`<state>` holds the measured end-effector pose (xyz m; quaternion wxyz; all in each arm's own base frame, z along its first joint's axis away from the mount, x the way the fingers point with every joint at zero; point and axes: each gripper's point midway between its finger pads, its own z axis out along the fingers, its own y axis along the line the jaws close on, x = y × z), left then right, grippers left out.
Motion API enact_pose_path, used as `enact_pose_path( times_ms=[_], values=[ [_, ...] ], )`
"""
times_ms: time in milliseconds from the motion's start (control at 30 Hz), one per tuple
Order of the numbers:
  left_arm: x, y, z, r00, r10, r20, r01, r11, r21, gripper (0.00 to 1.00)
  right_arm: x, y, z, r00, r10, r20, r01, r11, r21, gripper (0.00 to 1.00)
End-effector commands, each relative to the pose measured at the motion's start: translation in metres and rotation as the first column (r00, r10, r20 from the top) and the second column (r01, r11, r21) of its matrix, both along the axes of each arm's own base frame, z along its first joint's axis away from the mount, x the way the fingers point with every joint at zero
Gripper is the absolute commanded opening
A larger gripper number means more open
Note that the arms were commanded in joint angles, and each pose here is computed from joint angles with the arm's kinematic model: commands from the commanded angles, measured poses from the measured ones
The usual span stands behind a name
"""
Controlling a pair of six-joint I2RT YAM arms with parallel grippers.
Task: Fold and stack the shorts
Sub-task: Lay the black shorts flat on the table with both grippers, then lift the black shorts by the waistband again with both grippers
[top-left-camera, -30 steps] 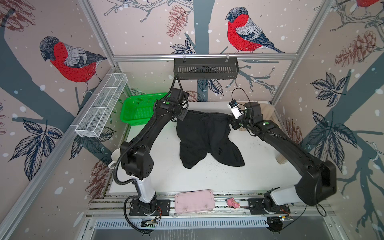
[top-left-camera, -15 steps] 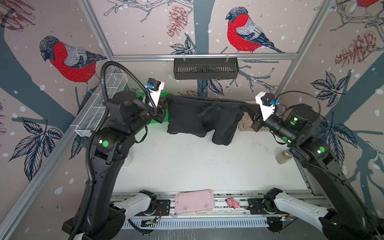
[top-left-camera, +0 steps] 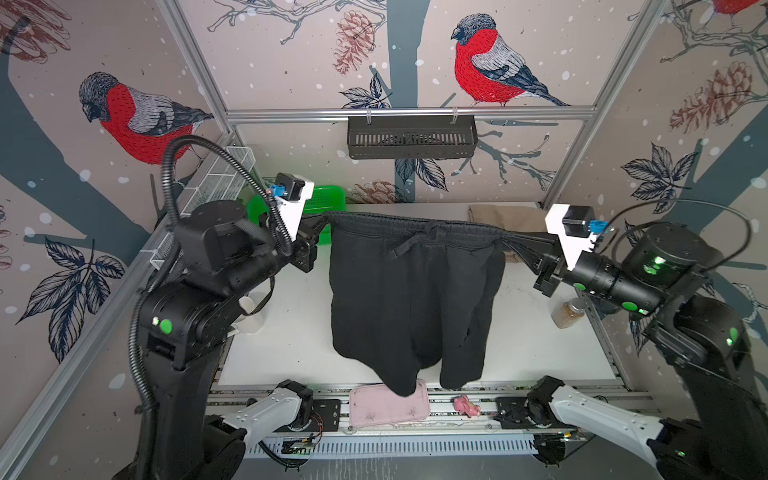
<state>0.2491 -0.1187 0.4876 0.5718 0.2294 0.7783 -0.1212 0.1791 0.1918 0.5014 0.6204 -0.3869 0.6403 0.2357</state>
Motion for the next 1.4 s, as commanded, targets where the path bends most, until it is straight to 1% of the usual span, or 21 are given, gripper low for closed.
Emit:
enact_pose_path(
  times_ms=[0,67,100,133,200,233,267,333,367,433,533,567,633,733,767,833,967,1000,1200,1267,1367],
  values=[
    [0.048,0.046,-0.045,0.93,0.355,-0.1,-0.342,0.931,0.124,0.0,0.064,-0.021,-0.037,0.947,-0.322,-0.026,0.318,0.944,-0.092,0.0],
    [0.078,0.048,-0.07,0.895,0.43,-0.122,-0.406,0.896,0.181,0.0,0.103,-0.022,-0.071,0.899,-0.437,-0.016,0.427,0.886,-0.178,0.0],
    [0.091,0.044,-0.081,0.892,0.433,-0.132,-0.405,0.893,0.195,0.0,0.119,-0.021,-0.085,0.886,-0.463,-0.017,0.45,0.869,-0.207,0.0],
    [0.107,0.037,-0.096,0.893,0.426,-0.145,-0.393,0.896,0.208,0.0,0.138,-0.022,-0.099,0.874,-0.485,-0.027,0.467,0.855,-0.227,0.0],
    [0.136,0.024,-0.129,0.891,0.417,-0.178,-0.371,0.897,0.24,0.0,0.173,-0.022,-0.128,0.868,-0.492,-0.066,0.462,0.85,-0.255,0.0],
    [0.154,0.022,-0.149,0.883,0.429,-0.193,-0.374,0.889,0.265,0.0,0.194,-0.026,-0.143,0.857,-0.511,-0.071,0.477,0.837,-0.267,0.0],
    [0.171,0.024,-0.167,0.864,0.46,-0.205,-0.394,0.871,0.293,0.0,0.214,-0.031,-0.16,0.843,-0.534,-0.067,0.496,0.819,-0.29,0.0],
    [0.2,0.03,-0.203,0.825,0.499,-0.266,-0.413,0.853,0.32,0.0,0.248,-0.041,-0.192,0.819,-0.571,-0.061,0.524,0.786,-0.327,0.0],
    [0.215,0.035,-0.219,0.8,0.532,-0.276,-0.43,0.83,0.354,0.0,0.266,-0.044,-0.206,0.812,-0.58,-0.062,0.53,0.778,-0.337,0.0],
    [0.242,0.041,-0.246,0.764,0.594,-0.254,-0.466,0.779,0.419,0.0,0.296,-0.044,-0.236,0.813,-0.576,-0.089,0.515,0.782,-0.352,0.0],
    [0.281,0.036,-0.281,0.742,0.621,-0.255,-0.463,0.748,0.475,0.0,0.339,-0.032,-0.275,0.815,-0.558,-0.156,0.472,0.796,-0.379,0.0],
    [0.292,0.031,-0.29,0.739,0.619,-0.268,-0.458,0.752,0.475,0.0,0.352,-0.027,-0.289,0.813,-0.557,-0.173,0.462,0.796,-0.39,0.0],
    [0.311,0.025,-0.294,0.737,0.618,-0.274,-0.459,0.755,0.469,0.0,0.372,-0.016,-0.304,0.819,-0.546,-0.178,0.452,0.804,-0.387,0.0],
    [0.329,0.025,-0.289,0.729,0.642,-0.239,-0.486,0.731,0.48,0.0,0.389,-0.006,-0.315,0.821,-0.541,-0.179,0.45,0.808,-0.38,0.0],
    [0.329,0.028,-0.281,0.724,0.654,-0.22,-0.5,0.717,0.486,0.0,0.389,-0.001,-0.311,0.827,-0.534,-0.176,0.446,0.814,-0.372,0.0],
    [0.324,0.032,-0.261,0.726,0.659,-0.196,-0.515,0.711,0.478,0.0,0.381,0.003,-0.3,0.839,-0.519,-0.165,0.438,0.824,-0.36,0.0],
    [0.29,0.037,-0.221,0.75,0.634,-0.187,-0.516,0.738,0.435,0.0,0.346,0.001,-0.26,0.862,-0.486,-0.146,0.421,0.846,-0.328,0.0],
    [0.278,0.036,-0.212,0.762,0.618,-0.194,-0.503,0.753,0.424,0.0,0.333,0.001,-0.249,0.869,-0.472,-0.147,0.408,0.852,-0.327,0.0],
    [0.206,0.044,-0.158,0.784,0.586,-0.205,-0.485,0.785,0.387,0.0,0.246,0.004,-0.184,0.912,-0.374,-0.169,0.3,0.89,-0.344,0.0],
    [0.181,0.046,-0.138,0.803,0.557,-0.211,-0.472,0.811,0.345,0.0,0.211,0.007,-0.155,0.928,-0.346,-0.141,0.287,0.901,-0.324,0.0],
    [0.143,0.049,-0.105,0.841,0.51,-0.181,-0.456,0.848,0.271,0.0,0.161,0.01,-0.108,0.943,-0.32,-0.089,0.286,0.918,-0.273,0.0]
  ],
)
